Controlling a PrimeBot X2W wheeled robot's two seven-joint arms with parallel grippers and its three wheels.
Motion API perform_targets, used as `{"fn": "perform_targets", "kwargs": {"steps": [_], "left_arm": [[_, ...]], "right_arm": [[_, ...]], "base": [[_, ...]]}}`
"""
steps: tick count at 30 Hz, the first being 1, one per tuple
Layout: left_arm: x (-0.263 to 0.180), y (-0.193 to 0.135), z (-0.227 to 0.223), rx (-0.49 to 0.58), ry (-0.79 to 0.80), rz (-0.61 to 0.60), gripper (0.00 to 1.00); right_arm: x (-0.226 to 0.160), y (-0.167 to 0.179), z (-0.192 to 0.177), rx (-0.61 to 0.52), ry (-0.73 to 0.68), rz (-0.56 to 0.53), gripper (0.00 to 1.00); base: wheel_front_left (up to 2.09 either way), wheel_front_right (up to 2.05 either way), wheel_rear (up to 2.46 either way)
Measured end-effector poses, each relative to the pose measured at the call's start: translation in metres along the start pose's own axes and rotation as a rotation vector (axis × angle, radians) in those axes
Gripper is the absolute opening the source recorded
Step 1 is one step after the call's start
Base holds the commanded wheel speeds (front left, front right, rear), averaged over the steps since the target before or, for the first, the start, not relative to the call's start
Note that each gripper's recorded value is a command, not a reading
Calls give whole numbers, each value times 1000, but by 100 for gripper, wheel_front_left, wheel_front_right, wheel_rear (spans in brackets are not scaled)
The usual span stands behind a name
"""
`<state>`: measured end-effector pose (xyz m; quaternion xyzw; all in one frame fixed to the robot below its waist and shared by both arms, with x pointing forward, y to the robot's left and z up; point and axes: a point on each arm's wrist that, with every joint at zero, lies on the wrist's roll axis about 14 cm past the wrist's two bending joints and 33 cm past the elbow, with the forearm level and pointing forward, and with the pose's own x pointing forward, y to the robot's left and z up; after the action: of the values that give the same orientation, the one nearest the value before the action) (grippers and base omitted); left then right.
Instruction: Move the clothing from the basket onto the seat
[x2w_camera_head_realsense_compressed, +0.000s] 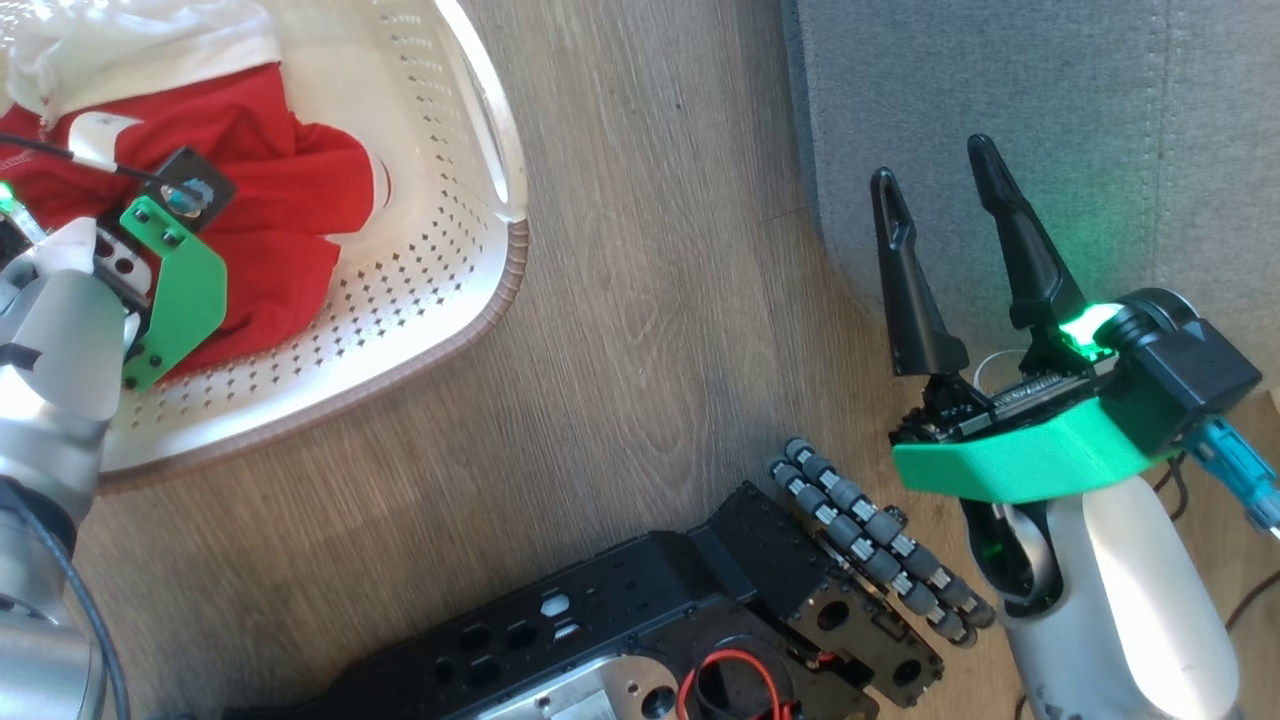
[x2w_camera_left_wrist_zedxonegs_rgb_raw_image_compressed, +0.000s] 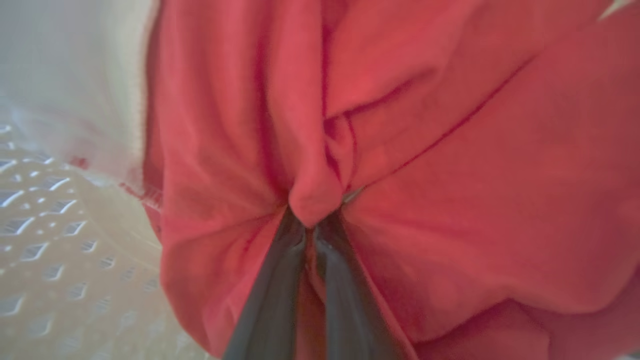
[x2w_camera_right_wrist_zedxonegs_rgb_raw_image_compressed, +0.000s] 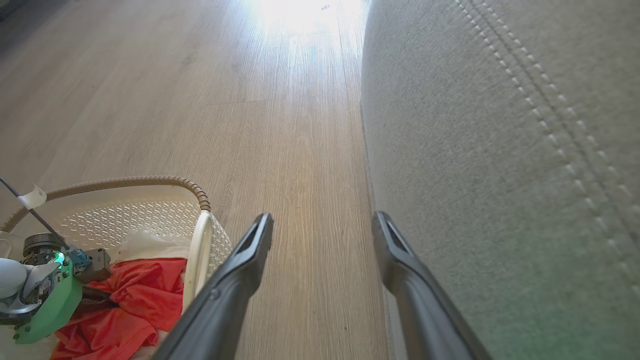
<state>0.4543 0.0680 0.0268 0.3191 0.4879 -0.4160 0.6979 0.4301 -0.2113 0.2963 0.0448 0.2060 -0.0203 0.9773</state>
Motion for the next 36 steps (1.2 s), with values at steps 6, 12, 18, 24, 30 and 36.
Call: {"fn": "perform_targets", "kwargs": {"steps": [6, 12, 18, 24, 30, 36], "left_arm": [[-7, 10, 11, -62, -72, 34, 0], [-25, 15, 41, -97, -187, 60, 0], [-74, 16, 89, -194, -362, 120, 0], [-133, 18, 94, -358, -445, 211, 0], [-224, 38, 127, -430, -684, 361, 0], [-296, 35, 132, -456, -830, 465, 0]], "right_arm": [[6, 3, 10, -13, -29, 17, 100], [15, 5, 37, -57, -107, 33, 100], [11, 10, 63, -95, -173, 46, 100], [-5, 22, 97, -100, -253, 69, 100], [-32, 36, 126, -72, -327, 100, 100], [-58, 51, 147, -63, -388, 136, 100]], "base": [[0, 0, 0], [0, 0, 0], [0, 0, 0], [0, 0, 0], [0, 0, 0], [0, 0, 0]]}}
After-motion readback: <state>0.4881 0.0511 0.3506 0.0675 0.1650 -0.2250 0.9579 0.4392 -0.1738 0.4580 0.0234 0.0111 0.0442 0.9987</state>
